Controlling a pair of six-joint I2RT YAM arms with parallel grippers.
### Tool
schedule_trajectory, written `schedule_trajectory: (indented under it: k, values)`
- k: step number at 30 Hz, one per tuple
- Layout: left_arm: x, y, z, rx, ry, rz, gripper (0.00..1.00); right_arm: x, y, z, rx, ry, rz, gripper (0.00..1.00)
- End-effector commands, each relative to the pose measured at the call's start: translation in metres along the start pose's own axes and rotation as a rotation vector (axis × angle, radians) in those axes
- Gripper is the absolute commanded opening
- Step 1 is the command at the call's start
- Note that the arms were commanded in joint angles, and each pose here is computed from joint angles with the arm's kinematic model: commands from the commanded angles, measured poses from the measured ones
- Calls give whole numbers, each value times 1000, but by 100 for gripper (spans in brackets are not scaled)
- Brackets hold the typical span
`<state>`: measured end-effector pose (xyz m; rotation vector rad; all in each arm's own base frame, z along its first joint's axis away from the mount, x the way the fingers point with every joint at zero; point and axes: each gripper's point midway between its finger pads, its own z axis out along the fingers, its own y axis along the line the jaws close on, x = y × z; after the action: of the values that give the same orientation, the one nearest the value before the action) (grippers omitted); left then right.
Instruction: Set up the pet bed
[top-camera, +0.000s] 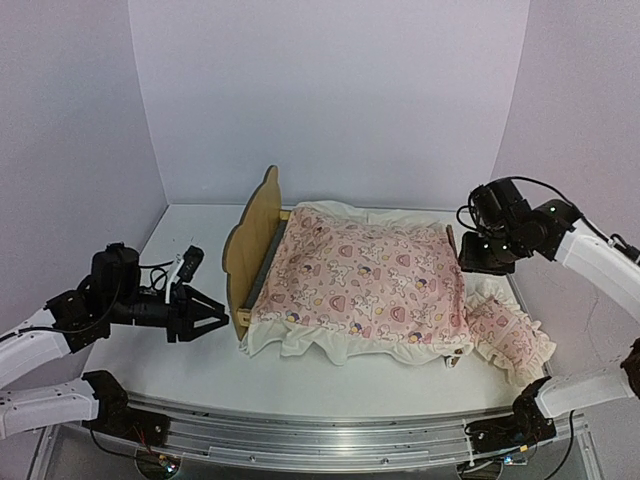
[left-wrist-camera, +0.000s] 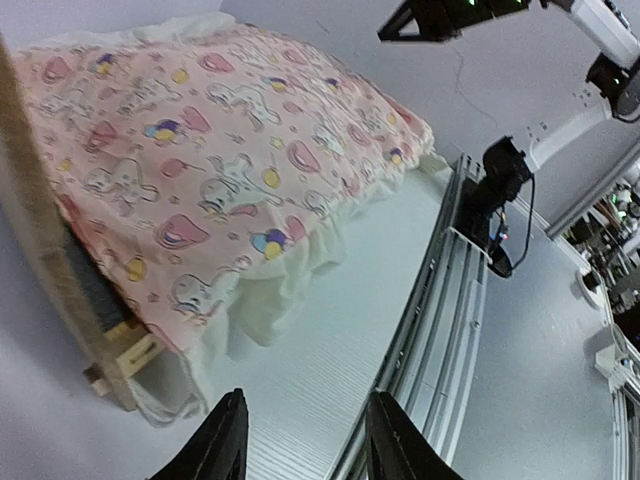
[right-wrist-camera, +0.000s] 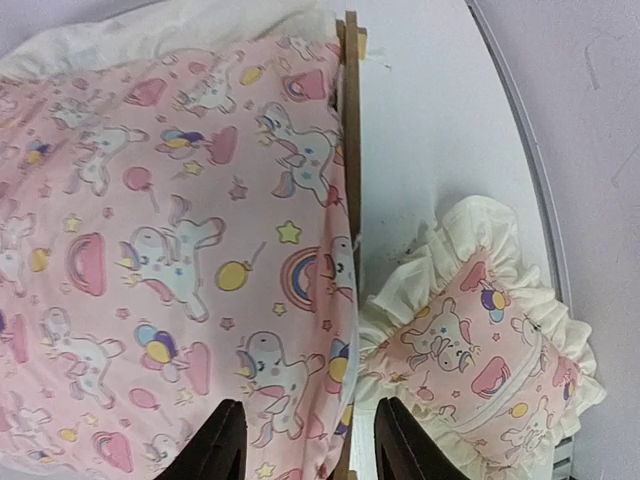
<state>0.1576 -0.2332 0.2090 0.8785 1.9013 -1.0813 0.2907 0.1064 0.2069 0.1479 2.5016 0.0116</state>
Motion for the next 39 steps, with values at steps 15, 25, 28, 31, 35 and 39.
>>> schedule_trajectory:
  k: [15,25,28,31,35,39]
  values:
    - [65,60,81,-309,139,-95,45,45,253,-66,-801,-212,-386,44]
    - [85,75,91,-346,157,-120,43,77,296,-81,-978,-163,-541,45]
    - [81,73,95,-327,139,-94,26,86,302,-81,-1023,-153,-552,44]
    - [76,63,98,-271,146,-84,3,96,306,-78,-1045,-142,-555,44]
    - [58,37,97,-164,165,-100,0,116,313,-76,-1066,-127,-579,44]
    - [22,14,87,-108,143,-102,0,152,323,-76,-1091,-76,-651,44]
